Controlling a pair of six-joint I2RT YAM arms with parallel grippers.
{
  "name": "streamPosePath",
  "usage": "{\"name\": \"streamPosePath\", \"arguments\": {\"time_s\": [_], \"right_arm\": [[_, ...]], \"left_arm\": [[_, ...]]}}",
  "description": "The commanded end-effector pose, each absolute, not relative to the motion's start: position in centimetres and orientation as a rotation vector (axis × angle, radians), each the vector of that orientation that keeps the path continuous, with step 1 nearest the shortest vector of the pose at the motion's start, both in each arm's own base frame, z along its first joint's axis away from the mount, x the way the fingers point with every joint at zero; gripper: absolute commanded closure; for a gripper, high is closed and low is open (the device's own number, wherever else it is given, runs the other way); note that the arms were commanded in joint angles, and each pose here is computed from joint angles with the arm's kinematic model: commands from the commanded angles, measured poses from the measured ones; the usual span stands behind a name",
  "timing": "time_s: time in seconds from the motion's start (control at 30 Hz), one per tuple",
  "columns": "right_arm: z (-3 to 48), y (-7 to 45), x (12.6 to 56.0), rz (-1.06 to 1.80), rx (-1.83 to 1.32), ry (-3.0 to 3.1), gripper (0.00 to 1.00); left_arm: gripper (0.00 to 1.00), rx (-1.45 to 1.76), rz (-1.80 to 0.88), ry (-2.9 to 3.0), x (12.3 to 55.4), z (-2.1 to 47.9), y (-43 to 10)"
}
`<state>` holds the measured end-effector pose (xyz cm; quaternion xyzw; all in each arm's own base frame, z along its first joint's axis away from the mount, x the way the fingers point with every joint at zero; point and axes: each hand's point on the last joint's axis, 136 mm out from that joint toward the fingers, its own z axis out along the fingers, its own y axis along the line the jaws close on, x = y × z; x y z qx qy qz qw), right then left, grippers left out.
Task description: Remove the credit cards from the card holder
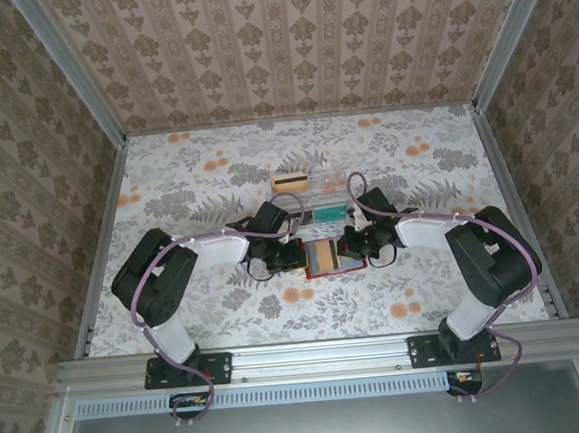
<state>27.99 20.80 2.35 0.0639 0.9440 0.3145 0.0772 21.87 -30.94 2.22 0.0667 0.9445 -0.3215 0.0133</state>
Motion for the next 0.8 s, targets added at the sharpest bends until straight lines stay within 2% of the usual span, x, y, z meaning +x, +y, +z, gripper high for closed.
{"name": "streamPosePath", "arguments": {"time_s": [0.0, 0.33, 0.47, 0.57, 0.77], "right_arm": [[2.2, 19.1, 26.7, 0.899, 0.201, 2.863, 1.0], [3.3, 19.1, 26.5, 0.983, 0.172, 2.821, 0.99], [3.0, 19.7, 26.7, 1.032, 0.186, 2.804, 0.83], [2.8, 20.0, 26.8, 1.057, 0.19, 2.793, 0.76], [2.4, 20.6, 27.0, 1.082, 0.194, 2.792, 0.75]], "left_arm": [[1.0, 0.227, -0.953, 3.002, 20.8, 1.0, -30.1], [1.0, 0.229, -0.964, 2.997, 20.8, 1.0, -30.3], [1.0, 0.233, -0.968, 2.997, 20.8, 1.0, -30.4], [1.0, 0.236, -0.969, 2.997, 20.8, 1.1, -30.4], [1.0, 0.24, -0.967, 2.998, 20.7, 1.1, -30.5]]}}
